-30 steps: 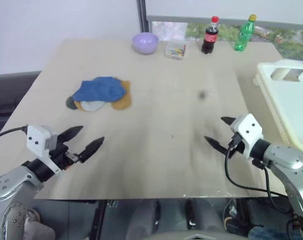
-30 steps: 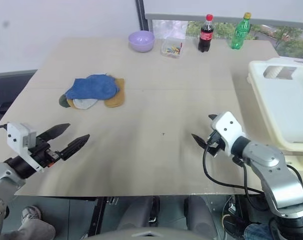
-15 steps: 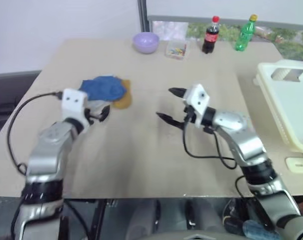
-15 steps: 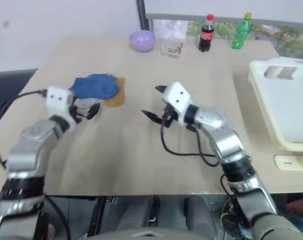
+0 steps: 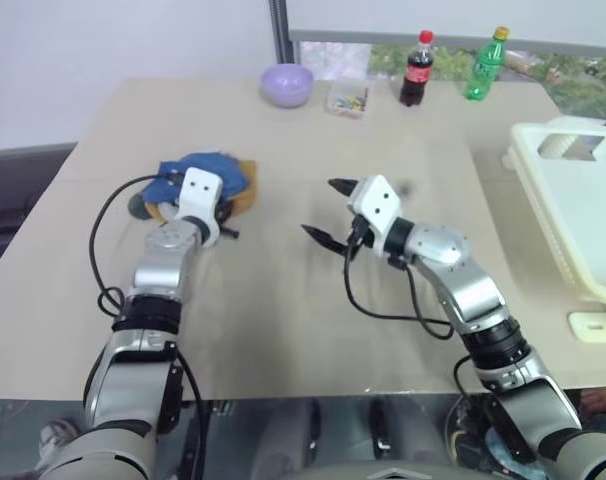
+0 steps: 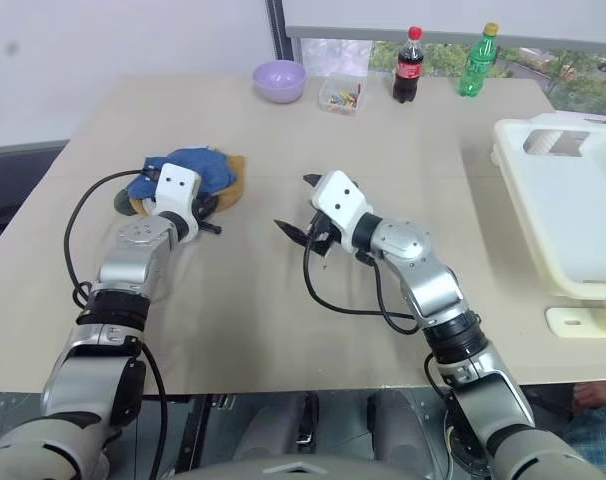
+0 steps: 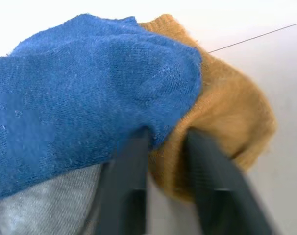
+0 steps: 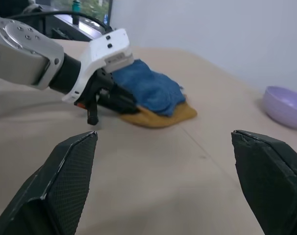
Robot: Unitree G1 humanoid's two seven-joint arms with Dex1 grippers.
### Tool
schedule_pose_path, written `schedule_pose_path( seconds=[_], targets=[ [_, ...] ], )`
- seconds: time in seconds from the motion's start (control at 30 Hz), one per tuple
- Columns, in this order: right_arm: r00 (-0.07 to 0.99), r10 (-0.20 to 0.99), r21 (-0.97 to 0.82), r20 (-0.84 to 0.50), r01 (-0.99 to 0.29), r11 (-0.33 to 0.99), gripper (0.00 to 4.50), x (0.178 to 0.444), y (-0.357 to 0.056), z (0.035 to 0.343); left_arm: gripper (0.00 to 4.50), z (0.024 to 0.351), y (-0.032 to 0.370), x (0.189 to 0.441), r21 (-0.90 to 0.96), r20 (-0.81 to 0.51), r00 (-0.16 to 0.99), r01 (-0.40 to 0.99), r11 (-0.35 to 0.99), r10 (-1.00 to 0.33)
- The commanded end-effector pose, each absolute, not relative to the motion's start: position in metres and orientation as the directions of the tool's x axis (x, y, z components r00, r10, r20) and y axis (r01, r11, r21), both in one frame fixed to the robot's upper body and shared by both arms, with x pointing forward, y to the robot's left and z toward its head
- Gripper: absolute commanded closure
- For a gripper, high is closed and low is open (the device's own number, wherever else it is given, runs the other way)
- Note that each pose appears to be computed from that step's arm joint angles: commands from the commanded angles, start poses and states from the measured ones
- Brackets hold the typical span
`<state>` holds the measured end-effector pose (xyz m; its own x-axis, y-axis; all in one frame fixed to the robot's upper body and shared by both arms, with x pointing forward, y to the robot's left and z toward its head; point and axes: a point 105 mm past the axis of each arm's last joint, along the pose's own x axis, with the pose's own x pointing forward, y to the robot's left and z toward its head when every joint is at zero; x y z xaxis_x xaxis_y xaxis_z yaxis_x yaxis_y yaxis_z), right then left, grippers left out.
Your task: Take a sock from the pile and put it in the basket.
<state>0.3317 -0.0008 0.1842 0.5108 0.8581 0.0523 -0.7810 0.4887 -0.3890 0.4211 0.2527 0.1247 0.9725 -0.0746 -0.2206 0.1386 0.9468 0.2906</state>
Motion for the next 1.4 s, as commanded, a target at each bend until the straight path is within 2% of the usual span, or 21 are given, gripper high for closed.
schedule_pose_path(
  seconds=[0.03,0.27,0.33,0.37,0.4,0.47,0.5,0.53,0.93,1.03,1.17,1.4],
  targets=[
    [0.513,0.852,-0.414,0.107,-0.756,0.507,0.0,0.327,-0.003,0.2,4.49,0.147,0.254,0.421,0.292,-0.134,0.988,0.114,0.95,-0.078],
    [0.506,0.856,-0.415,0.106,-0.76,0.501,0.0,0.329,0.0,0.201,4.49,0.154,0.252,0.409,0.288,-0.098,0.992,0.109,0.951,-0.084],
    [0.501,0.859,-0.417,0.106,-0.761,0.496,0.0,0.329,0.002,0.201,4.49,0.157,0.247,0.405,0.268,-0.083,0.988,0.147,0.952,-0.129],
    [0.499,0.86,-0.419,0.106,-0.762,0.494,0.0,0.329,0.002,0.202,3.86,0.158,0.248,0.403,0.27,-0.078,0.989,0.14,0.952,-0.124],
    [0.497,0.861,-0.42,0.106,-0.763,0.492,0.0,0.329,0.003,0.202,3.63,0.161,0.248,0.403,0.279,-0.07,0.99,0.134,0.951,-0.119],
    [0.49,0.864,-0.422,0.111,-0.764,0.488,0.0,0.329,0.004,0.203,2.88,0.166,0.248,0.403,0.301,-0.052,0.994,0.104,0.948,-0.092],
    [0.487,0.866,-0.422,0.115,-0.765,0.486,0.0,0.328,0.004,0.203,2.25,0.167,0.248,0.404,0.307,-0.048,0.995,0.094,0.947,-0.083],
    [0.481,0.868,-0.422,0.123,-0.766,0.484,0.0,0.327,0.005,0.205,1.89,0.168,0.25,0.404,0.312,-0.048,0.996,0.082,0.946,-0.071],
    [0.469,0.867,-0.411,0.168,-0.766,0.494,0.0,0.324,0.004,0.213,1.89,0.161,0.259,0.423,0.354,-0.091,0.996,0.038,0.935,-0.006],
    [0.478,0.863,-0.409,0.165,-0.763,0.501,0.0,0.324,0.002,0.211,2.7,0.154,0.255,0.425,0.357,-0.116,0.993,0.066,0.932,-0.026],
    [0.489,0.858,-0.412,0.161,-0.756,0.508,0.0,0.324,0.0,0.21,4.44,0.154,0.251,0.425,0.348,-0.113,0.993,0.081,0.934,-0.044],
    [0.494,0.854,-0.411,0.16,-0.754,0.513,0.0,0.325,0.001,0.208,4.44,0.166,0.254,0.418,0.329,-0.069,0.996,0.074,0.941,-0.054]
  ],
)
